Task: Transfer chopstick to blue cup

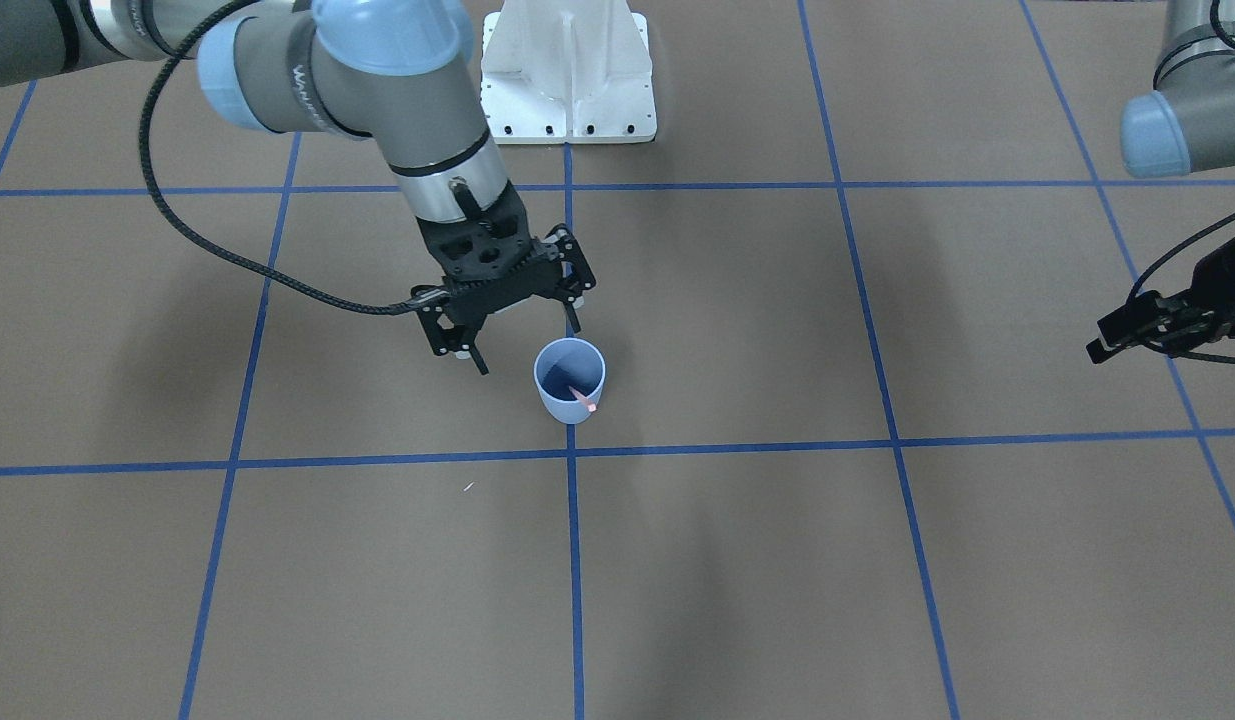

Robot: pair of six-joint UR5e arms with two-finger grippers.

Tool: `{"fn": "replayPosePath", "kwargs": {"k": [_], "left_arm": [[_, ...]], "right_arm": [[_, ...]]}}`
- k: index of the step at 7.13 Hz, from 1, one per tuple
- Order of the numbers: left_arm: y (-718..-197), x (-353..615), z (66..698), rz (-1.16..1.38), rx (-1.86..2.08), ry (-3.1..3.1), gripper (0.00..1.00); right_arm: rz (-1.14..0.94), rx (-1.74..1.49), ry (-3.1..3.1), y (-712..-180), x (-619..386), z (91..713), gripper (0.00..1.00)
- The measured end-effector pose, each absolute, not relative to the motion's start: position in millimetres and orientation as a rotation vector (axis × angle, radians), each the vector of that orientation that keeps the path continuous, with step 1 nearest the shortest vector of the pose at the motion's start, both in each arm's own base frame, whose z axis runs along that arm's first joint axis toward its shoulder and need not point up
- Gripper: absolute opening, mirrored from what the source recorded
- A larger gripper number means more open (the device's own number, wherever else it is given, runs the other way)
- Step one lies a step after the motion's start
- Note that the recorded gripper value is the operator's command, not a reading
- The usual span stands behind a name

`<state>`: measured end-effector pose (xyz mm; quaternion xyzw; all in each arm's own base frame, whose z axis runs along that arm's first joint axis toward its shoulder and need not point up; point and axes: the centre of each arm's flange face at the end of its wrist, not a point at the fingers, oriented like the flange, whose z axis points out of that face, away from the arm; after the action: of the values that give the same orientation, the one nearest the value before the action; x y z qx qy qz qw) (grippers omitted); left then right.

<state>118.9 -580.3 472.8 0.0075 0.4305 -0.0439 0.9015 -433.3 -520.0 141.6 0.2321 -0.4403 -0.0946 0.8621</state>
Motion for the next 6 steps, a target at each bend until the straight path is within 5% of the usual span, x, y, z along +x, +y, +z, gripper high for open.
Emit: {"fn": "replayPosePath", "kwargs": {"k": [6], "left_arm": [[-561,-18,550,-0.054,0.13,0.823,0.98]], "right_arm": [[0.061,0.066,-0.744,-526,-155,366,1.0]]}}
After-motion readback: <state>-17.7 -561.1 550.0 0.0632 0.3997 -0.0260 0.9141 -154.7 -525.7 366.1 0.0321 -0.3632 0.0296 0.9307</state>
